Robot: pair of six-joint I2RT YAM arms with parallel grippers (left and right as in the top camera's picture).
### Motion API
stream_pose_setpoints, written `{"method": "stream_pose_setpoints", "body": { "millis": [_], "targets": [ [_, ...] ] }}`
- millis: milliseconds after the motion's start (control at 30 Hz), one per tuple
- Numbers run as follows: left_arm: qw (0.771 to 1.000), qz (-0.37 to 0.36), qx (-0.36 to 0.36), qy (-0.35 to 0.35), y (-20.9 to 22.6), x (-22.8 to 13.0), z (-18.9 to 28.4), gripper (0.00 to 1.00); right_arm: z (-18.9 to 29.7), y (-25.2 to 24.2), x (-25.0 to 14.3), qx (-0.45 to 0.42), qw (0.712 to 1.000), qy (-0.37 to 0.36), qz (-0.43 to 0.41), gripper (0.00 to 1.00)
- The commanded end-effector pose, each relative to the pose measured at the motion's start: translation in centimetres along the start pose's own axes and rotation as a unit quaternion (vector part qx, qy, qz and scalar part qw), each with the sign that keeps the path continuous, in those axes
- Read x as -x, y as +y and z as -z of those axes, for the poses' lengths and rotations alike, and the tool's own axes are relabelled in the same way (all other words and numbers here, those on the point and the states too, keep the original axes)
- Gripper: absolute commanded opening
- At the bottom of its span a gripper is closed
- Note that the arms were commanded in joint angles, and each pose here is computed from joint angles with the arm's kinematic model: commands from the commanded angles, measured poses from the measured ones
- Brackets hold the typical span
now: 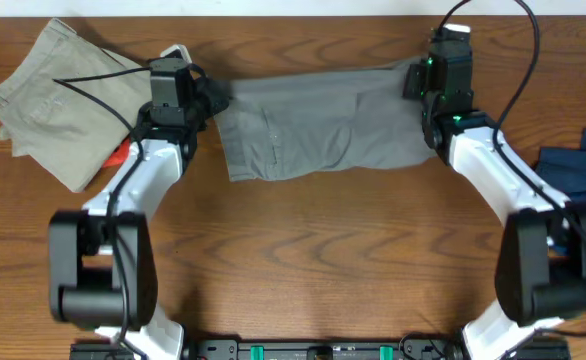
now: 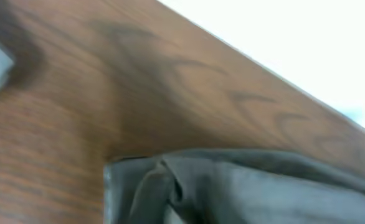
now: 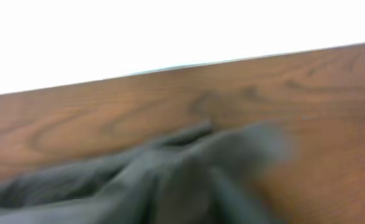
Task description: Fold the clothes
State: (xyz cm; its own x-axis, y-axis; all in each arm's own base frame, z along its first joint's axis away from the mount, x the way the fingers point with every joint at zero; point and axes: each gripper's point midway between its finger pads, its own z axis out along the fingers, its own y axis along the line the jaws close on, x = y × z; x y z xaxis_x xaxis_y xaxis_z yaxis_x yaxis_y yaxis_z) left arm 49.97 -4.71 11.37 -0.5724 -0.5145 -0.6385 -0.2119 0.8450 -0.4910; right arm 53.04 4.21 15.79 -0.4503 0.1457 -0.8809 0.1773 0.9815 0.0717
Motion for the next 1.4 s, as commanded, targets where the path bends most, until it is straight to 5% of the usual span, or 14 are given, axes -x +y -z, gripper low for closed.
{"method": "stream_pose_setpoints", "body": {
  "millis": [0,33,167,600,967,1033,1200,1367],
  "targets": [
    [0.999,0.007,0.032,-0.006,1.9,0.2,-0.7,0.62,-1.2,-0.6,0.1,-0.007,1.0,-0.006,-0.006,0.6],
    [0.999,0.009,0.039,0.002,2.4,0.0,-0.7,0.69,-1.2,-0.7,-0.2,-0.007,1.0,-0.002,-0.004,0.67],
    [0.998,0.019,0.054,0.031,3.7,-1.1,-0.4,0.78,-1.1,-1.0,-1.4,-0.014,1.0,0.025,0.003,0.68],
    [0.984,0.038,0.05,0.167,4.6,-7.7,0.2,0.82,1.5,-2.6,-10.7,-0.028,0.973,0.223,0.048,0.73],
    [0.959,0.07,-0.042,0.27,3.3,-13.9,-2.7,0.83,2.5,-3.3,-12.6,-0.038,0.962,0.265,0.058,0.69],
    [0.955,0.069,-0.049,0.284,2.9,-14.9,-2.8,0.76,2.6,-3.4,-12.6,-0.038,0.961,0.266,0.058,0.67],
    [0.949,0.057,-0.077,0.299,1.5,-15.4,-2.2,0.06,3.0,-3.0,-12.2,-0.029,0.962,0.265,0.055,0.61],
    [0.952,0.026,-0.081,0.295,1.3,-13.8,0.0,0.06,4.4,-0.2,-8.0,0.044,0.973,0.224,0.029,0.49]
  ]
}}
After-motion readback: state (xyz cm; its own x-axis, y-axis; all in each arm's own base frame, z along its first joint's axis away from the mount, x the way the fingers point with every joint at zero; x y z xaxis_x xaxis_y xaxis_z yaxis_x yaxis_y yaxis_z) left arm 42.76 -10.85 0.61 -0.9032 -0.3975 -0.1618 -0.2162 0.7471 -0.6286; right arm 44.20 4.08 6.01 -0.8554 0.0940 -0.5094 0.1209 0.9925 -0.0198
